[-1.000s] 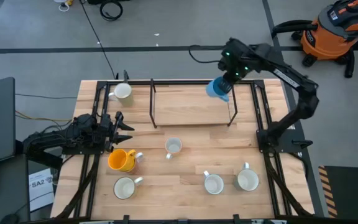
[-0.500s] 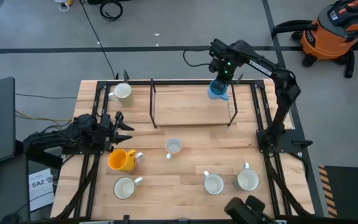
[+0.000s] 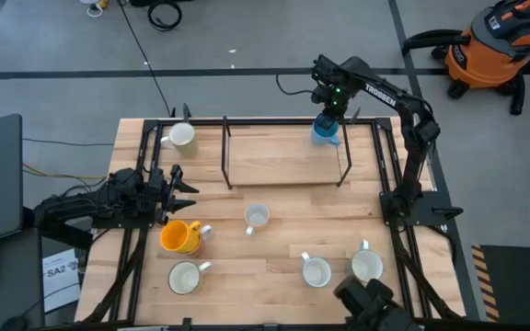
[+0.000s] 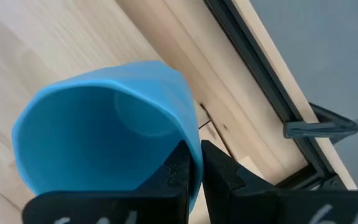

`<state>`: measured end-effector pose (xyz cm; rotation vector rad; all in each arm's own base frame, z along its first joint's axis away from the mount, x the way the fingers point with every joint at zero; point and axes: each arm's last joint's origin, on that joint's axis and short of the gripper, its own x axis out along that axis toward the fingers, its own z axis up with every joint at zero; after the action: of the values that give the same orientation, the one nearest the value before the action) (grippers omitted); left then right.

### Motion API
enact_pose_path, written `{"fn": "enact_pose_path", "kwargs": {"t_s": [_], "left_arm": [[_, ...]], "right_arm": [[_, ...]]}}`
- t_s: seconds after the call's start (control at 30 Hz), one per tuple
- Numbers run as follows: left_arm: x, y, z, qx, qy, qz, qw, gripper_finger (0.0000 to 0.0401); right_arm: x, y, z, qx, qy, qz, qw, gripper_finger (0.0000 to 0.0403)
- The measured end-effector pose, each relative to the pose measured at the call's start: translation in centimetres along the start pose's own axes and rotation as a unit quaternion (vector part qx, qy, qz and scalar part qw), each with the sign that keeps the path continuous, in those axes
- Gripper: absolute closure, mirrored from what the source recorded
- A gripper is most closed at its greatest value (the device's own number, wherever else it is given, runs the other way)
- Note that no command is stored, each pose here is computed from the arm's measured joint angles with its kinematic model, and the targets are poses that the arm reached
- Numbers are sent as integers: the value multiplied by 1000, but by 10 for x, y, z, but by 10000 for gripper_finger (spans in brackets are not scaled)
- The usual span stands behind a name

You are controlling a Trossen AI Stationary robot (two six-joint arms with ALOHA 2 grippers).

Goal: Place coffee mugs
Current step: Put the blue mug on the shelf

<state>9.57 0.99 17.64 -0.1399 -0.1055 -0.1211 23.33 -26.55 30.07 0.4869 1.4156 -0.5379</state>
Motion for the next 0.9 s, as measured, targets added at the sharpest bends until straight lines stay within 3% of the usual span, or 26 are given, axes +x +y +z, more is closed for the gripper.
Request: {"fn": "enact_pose_path", "kwargs": {"t_s": [0.4,0.9], "left_arm": [[0,0,0,0,0,0,1000,229],[0,0,0,0,0,0,1000,229]], "right_arm": [[19,-5,8,5,22,5,1000,374],[19,-6,4,6,45,-15,999,365]]}}
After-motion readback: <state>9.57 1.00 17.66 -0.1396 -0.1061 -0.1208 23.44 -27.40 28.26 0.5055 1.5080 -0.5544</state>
